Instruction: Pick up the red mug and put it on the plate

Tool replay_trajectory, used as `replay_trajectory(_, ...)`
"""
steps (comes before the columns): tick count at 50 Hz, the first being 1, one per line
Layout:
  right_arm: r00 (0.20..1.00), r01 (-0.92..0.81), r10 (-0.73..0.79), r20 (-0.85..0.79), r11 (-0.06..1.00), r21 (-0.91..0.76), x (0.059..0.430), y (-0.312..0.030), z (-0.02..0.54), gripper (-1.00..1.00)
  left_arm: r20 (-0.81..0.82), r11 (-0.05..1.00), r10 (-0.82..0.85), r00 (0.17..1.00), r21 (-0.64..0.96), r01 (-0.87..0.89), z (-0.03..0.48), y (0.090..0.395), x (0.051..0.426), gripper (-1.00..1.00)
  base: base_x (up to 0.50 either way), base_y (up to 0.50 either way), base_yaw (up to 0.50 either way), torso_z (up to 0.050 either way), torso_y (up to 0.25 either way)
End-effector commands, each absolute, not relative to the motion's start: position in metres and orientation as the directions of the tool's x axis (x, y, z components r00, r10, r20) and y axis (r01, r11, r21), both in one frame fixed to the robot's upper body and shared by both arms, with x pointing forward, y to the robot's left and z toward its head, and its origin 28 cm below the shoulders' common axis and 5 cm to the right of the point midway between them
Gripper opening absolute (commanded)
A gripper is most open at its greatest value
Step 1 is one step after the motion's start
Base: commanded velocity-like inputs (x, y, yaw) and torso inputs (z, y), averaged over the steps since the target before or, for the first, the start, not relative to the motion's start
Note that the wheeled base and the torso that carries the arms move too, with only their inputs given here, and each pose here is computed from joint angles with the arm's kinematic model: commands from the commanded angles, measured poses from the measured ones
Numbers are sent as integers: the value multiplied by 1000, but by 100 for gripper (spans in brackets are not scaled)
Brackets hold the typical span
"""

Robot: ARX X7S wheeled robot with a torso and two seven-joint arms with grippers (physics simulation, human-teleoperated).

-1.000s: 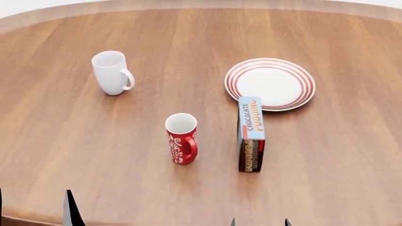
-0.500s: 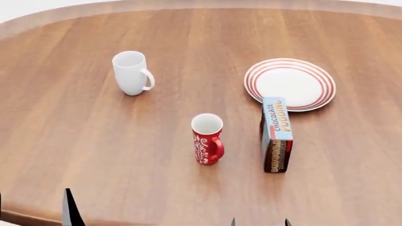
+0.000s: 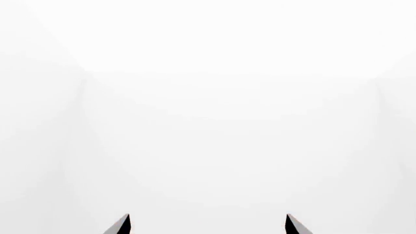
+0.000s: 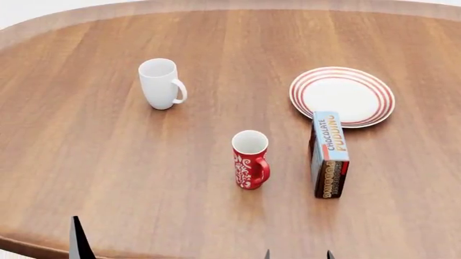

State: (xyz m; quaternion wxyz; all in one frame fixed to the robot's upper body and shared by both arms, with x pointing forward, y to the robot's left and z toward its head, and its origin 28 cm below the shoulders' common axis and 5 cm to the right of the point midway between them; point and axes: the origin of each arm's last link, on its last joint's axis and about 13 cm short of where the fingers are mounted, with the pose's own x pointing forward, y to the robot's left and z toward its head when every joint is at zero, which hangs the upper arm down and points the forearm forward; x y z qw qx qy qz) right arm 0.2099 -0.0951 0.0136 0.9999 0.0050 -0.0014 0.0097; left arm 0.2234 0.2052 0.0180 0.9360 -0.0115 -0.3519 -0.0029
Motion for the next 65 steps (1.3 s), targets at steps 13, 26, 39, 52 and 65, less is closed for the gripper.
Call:
replay_trajectory(13, 1000, -19, 19, 1, 1000, 4, 210, -95, 13, 100, 661, 1000, 3, 750, -20, 14, 18, 205, 223, 100, 35, 0, 0, 0, 0)
replay_trajectory(26, 1000, -22, 22, -4, 1000, 0, 211, -95, 13, 100, 661, 1000, 4, 750, -24, 15, 18, 205, 223, 100, 152, 0, 0, 0, 0)
replay_trajectory(39, 1000, -19, 19, -9, 1000, -3, 210, -95, 12, 100, 662, 1000, 4, 750, -24, 16, 19, 205, 223, 100, 176, 0, 0, 0, 0)
replay_trajectory(52, 1000, -21, 21, -12, 1000, -7, 211, -95, 12, 100, 663, 1000, 5, 749, -25, 16, 19, 205, 223, 100, 176, 0, 0, 0, 0)
replay_trajectory(65, 1000, -21, 20, -14, 1000, -10, 211, -95, 12, 100, 664, 1000, 5, 748, -26, 17, 19, 205, 223, 100, 176, 0, 0, 0, 0)
